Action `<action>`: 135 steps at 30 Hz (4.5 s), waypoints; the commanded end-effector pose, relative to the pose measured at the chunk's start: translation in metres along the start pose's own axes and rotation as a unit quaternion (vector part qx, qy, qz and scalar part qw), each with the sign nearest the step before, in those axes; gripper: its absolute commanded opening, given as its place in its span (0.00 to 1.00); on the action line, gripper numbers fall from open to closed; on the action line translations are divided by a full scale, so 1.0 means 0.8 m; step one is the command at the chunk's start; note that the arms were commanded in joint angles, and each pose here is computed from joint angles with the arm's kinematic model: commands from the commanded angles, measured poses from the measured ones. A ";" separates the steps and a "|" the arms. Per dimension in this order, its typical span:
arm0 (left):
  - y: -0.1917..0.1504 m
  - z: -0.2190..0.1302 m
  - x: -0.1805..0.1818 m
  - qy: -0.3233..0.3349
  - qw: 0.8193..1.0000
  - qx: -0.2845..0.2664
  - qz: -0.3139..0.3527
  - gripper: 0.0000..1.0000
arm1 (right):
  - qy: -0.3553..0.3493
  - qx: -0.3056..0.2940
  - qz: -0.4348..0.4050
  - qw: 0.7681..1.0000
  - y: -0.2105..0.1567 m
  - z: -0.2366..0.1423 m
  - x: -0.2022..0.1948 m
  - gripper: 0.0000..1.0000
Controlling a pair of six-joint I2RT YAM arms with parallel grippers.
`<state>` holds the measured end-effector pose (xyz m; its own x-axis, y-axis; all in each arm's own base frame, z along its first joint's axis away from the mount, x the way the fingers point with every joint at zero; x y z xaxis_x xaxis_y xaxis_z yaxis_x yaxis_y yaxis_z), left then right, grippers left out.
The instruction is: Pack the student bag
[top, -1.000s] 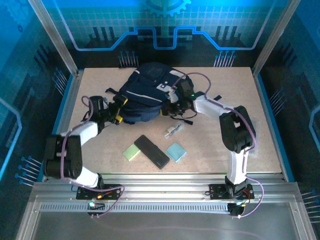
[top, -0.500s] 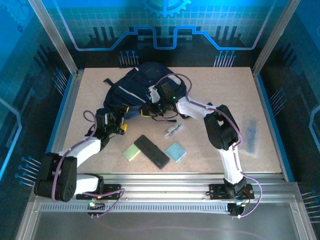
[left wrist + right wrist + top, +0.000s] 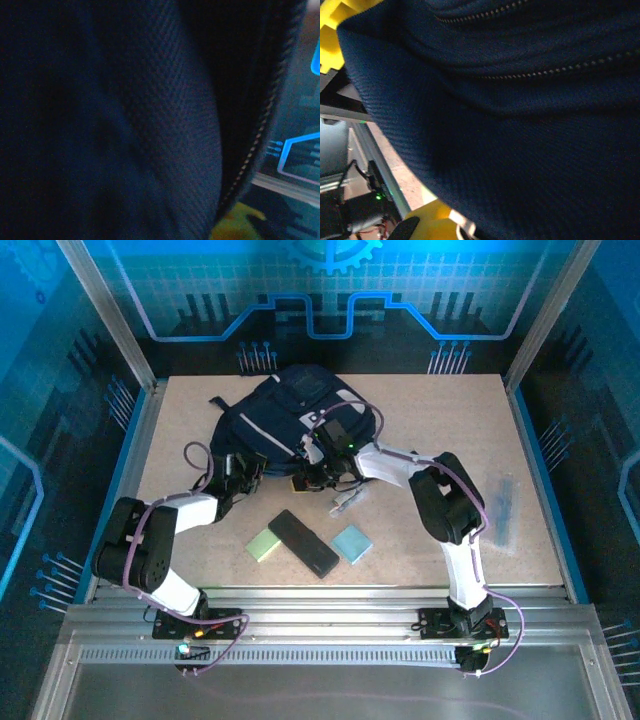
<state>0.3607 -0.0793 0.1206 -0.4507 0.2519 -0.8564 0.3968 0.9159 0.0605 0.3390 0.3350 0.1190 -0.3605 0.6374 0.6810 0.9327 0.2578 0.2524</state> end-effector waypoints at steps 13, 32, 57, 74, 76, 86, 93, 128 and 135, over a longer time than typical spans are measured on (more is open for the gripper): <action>0.035 -0.024 -0.017 -0.010 0.998 -0.042 0.044 0.00 | -0.269 -0.053 0.090 0.957 -0.004 -0.150 -0.162 0.00; 0.035 -0.085 0.002 0.066 0.984 -0.088 0.140 0.86 | -0.105 -0.099 0.073 0.987 -0.037 -0.164 -0.077 0.78; -0.012 -0.002 -0.007 0.071 0.975 0.091 0.188 0.84 | -0.046 -0.128 0.157 0.978 0.038 -0.001 -0.061 0.76; 0.000 0.021 0.084 0.153 0.973 0.103 0.136 0.83 | -0.246 -0.187 0.137 0.941 0.038 -0.093 -0.134 0.78; 0.000 0.021 0.082 0.151 0.974 0.103 0.137 0.83 | -0.236 -0.178 0.129 0.947 0.040 -0.094 -0.136 0.78; -0.006 0.019 0.078 0.139 0.976 0.106 0.132 0.82 | -0.074 -0.144 0.091 0.983 0.056 -0.060 -0.089 0.78; -0.010 0.024 0.084 0.138 0.976 0.112 0.128 0.82 | -0.037 -0.189 0.095 0.977 0.098 -0.049 -0.099 0.73; -0.037 0.004 -0.085 0.089 0.942 0.138 0.294 0.76 | -0.134 -0.257 0.162 0.943 0.035 -0.172 -0.178 0.63; -0.063 0.053 -0.078 0.051 0.963 0.155 0.213 0.69 | -0.093 -0.264 0.208 0.937 0.055 -0.146 -0.203 0.59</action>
<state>0.3931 -0.1427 0.1562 -0.2302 0.7193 -0.6555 0.7959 0.5268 0.2985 0.4288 0.1585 0.1095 0.0337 0.7668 0.6410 0.8581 -0.3509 0.3748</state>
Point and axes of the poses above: each hand's point on the last joint's axis, 136 mm out from that joint toward the fingers, its own z axis out along the fingers, its own x axis along the line the jaws close on, y = z × x, the point moved 6 cm from there along -z, back along the fingers
